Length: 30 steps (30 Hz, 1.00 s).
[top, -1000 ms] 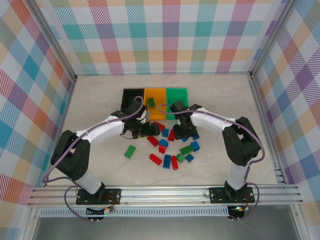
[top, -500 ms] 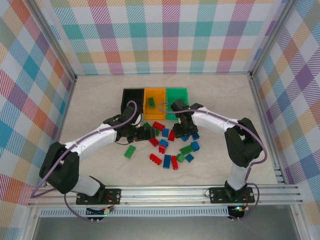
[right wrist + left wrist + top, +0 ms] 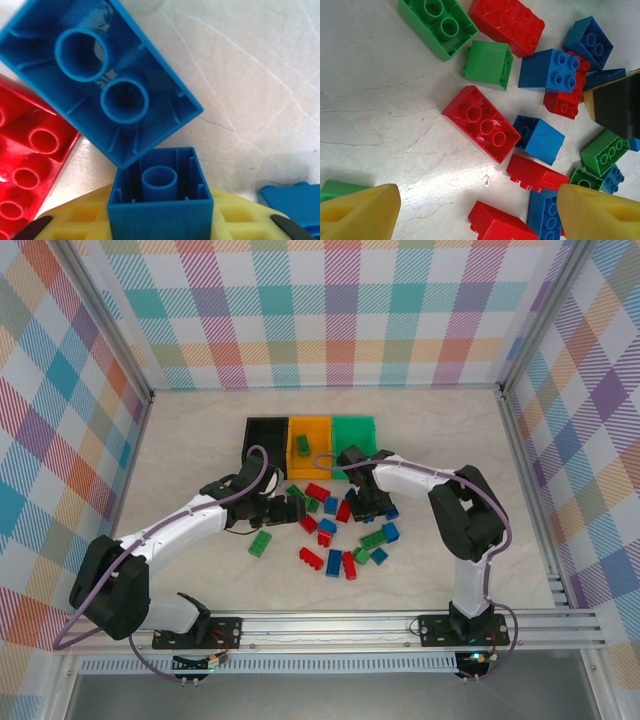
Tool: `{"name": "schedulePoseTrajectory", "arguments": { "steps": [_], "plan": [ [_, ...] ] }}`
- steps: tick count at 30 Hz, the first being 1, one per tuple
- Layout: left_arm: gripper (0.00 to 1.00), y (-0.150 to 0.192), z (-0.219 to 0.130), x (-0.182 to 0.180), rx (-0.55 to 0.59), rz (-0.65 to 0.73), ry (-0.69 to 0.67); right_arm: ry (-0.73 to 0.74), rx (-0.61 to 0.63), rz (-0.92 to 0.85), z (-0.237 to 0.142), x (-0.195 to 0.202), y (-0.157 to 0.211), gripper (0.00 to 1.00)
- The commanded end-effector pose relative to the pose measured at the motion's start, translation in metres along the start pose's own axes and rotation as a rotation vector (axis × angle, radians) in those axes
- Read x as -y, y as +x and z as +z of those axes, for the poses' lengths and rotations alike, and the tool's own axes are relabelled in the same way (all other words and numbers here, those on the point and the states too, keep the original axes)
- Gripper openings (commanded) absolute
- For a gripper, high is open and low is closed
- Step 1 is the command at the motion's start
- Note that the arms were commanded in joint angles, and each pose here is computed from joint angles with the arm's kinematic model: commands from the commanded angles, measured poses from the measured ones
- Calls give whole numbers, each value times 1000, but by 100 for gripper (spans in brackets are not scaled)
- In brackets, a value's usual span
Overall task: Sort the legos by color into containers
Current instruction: Pick up the lego from the center of the table, then place the lego in the container.
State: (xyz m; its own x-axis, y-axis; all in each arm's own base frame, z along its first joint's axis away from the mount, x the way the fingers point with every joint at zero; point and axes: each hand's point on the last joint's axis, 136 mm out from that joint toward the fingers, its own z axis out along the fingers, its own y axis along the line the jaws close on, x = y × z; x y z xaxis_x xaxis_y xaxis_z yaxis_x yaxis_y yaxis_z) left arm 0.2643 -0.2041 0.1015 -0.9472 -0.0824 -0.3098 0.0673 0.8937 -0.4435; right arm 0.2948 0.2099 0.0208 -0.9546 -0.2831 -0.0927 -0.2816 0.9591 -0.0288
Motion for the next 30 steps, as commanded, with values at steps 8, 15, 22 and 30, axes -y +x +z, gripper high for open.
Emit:
{"name": "schedulePoseTrajectory", "arguments": {
  "steps": [8, 15, 22, 30],
  "plan": [
    [81, 18, 1, 9, -27, 18, 67, -102, 209, 39, -67, 3, -53, 29],
    [81, 35, -3, 19, -43, 78, 95, -150, 300, 125, -94, 18, -118, 34],
    [81, 52, -3, 33, -78, 190, 80, -188, 293, 151, -92, 17, -154, 55],
    [79, 73, 7, 36, -152, 306, 37, -240, 304, 167, -91, 14, -125, 56]
  ]
}}
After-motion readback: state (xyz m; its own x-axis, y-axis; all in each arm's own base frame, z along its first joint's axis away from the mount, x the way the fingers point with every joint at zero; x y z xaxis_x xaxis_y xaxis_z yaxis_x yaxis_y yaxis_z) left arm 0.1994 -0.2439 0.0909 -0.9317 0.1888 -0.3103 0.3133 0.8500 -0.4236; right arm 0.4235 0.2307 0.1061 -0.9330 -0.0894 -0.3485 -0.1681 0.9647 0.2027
